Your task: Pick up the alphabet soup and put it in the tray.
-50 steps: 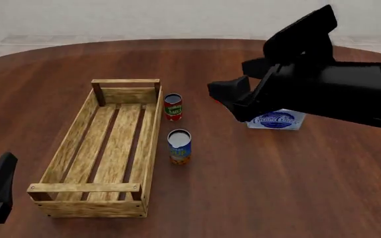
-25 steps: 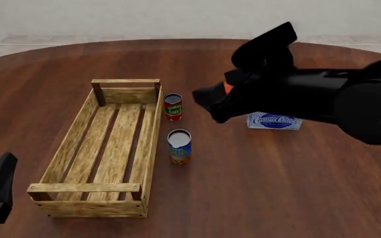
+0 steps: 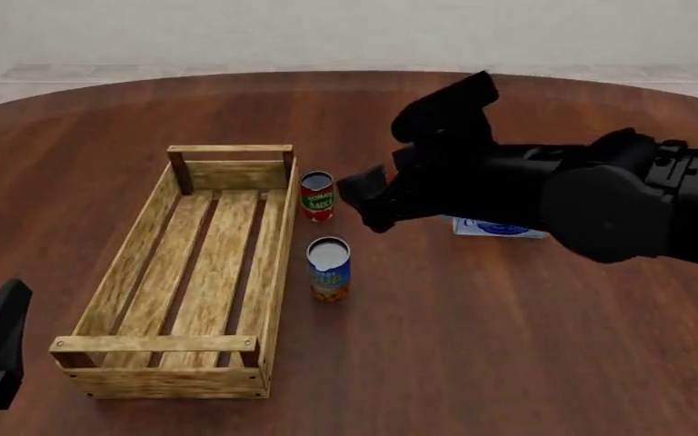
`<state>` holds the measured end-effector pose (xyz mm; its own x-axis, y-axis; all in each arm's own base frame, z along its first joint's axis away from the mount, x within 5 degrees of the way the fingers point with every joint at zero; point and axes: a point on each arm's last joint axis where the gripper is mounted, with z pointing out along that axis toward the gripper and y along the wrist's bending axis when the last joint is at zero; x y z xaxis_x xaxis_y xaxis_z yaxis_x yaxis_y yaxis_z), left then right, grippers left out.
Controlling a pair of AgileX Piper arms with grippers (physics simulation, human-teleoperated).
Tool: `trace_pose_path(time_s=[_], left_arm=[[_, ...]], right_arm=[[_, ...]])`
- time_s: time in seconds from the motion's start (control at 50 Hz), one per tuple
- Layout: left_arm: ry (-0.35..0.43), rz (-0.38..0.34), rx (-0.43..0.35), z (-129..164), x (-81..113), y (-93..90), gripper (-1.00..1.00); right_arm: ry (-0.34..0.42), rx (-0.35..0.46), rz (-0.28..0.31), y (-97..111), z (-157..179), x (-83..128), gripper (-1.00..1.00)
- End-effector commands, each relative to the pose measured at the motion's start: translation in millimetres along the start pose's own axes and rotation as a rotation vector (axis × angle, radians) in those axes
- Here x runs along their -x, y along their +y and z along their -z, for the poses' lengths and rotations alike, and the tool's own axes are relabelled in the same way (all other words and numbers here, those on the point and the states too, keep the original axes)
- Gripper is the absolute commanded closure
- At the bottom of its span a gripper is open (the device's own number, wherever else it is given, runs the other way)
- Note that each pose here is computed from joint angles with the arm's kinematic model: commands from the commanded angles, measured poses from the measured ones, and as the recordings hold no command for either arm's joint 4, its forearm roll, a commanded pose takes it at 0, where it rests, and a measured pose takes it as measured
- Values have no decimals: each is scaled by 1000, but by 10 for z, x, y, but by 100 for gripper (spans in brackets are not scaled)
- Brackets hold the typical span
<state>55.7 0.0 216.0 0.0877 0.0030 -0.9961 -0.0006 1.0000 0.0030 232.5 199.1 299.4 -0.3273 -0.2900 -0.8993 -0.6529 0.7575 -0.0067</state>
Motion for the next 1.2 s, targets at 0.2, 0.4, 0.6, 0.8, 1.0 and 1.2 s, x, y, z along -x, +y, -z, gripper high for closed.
trace_pose_path(time_s=[0.2,0.4,0.6,0.8,1.0,1.2], left_arm=[[0,0,0,0,-3,0,-100],[0,0,0,0,-3,0,-100],[0,0,0,0,-3,0,-100],[0,0,0,0,-2,0,-100],[0,0,0,0,-3,0,-100],[0,0,0,0,-3,0,-100]], right_arm=[[33,-7,-23,-25,-262,-122,-100],[50,-11,-35,-37,-375,-166,-100],[66,-11,-43,-37,-487,-216,-100],[80,-5,-41,-13,-613,-247,-100],[87,-1,-42,3,-686,-273,-100],[101,2,-40,16,-764,-310,-100]])
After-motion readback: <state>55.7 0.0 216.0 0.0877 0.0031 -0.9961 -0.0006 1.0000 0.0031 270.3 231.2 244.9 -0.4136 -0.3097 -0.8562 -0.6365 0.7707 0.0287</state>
